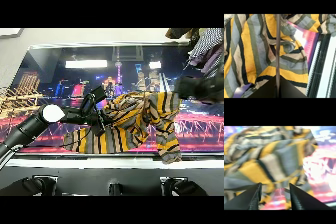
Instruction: Fold the clothes and pants, and hang the long-sleeved shirts on hangers.
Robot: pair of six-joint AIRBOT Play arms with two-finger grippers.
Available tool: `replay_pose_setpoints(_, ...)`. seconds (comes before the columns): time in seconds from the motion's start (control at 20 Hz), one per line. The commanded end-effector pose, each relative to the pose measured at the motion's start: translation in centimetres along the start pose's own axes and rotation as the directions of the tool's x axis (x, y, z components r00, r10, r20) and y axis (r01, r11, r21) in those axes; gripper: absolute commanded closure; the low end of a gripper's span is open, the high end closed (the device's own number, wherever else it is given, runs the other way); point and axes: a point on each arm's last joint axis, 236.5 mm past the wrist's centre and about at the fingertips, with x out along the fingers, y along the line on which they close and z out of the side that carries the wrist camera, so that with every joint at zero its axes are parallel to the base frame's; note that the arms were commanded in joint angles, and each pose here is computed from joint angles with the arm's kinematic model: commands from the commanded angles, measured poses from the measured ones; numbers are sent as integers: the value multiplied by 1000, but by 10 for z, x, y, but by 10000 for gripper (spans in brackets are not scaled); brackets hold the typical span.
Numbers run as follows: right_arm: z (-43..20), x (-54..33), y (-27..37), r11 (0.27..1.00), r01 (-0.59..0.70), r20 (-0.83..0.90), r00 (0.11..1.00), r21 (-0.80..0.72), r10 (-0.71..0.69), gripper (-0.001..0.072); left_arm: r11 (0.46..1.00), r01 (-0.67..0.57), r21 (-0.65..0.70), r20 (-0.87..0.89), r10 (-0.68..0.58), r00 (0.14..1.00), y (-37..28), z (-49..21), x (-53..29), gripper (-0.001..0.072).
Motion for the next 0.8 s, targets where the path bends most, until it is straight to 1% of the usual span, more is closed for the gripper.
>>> replay_pose_setpoints(0.0, -13, 8, -7, 923, -190, -138, 979, -334, 152, 248, 1000, -1, 0, 0, 1, 1000, 0, 0, 0, 690)
replay_pose_setpoints(0.05, -19, 11, -3, 844, -240, -178, 969, -480, 174, 200, 1000, -1, 0, 1, 1, 1000, 0, 0, 0, 690)
replay_pose_setpoints(0.1, -15, 16, 2, 751, -257, -172, 966, -609, 191, 199, 1000, -1, 0, 1, 1, 1000, 0, 0, 0, 690)
replay_pose_setpoints(0.15, -18, 21, 11, 655, -294, -202, 956, -696, 215, 183, 1000, -1, 0, 0, 1, 1000, 0, 0, 0, 690)
replay_pose_setpoints(0.2, -21, 27, 19, 599, -328, -229, 944, -731, 237, 183, 1000, -1, 0, 0, 1, 1000, 0, 0, 0, 690)
replay_pose_setpoints(0.25, -23, 34, 30, 562, -373, -261, 926, -738, 272, 183, 1000, -1, 0, 0, 1, 1000, 0, 0, 0, 690)
replay_pose_setpoints(0.4, -23, 57, 46, 463, -437, -313, 894, -771, 321, 182, 1000, -1, 0, 0, 1, 1000, 0, 0, 0, 690)
replay_pose_setpoints(0.5, -26, 64, 63, 369, -488, -351, 856, -791, 381, 182, 1000, -1, 0, 0, 1, 1000, 0, 0, 0, 690)
replay_pose_setpoints(0.6, -28, 67, 73, 287, -506, -370, 830, -813, 417, 182, 1000, -1, 0, 0, 1, 1000, 0, 0, 0, 689)
replay_pose_setpoints(0.7, -27, 71, 75, 246, -499, -371, 826, -831, 424, 182, 1000, -1, 0, 0, 1, 1000, 0, 0, 0, 689)
replay_pose_setpoints(0.75, -25, 73, 76, 247, -495, -365, 828, -833, 426, 182, 1000, -1, 0, 0, 1, 1000, 0, 0, 0, 689)
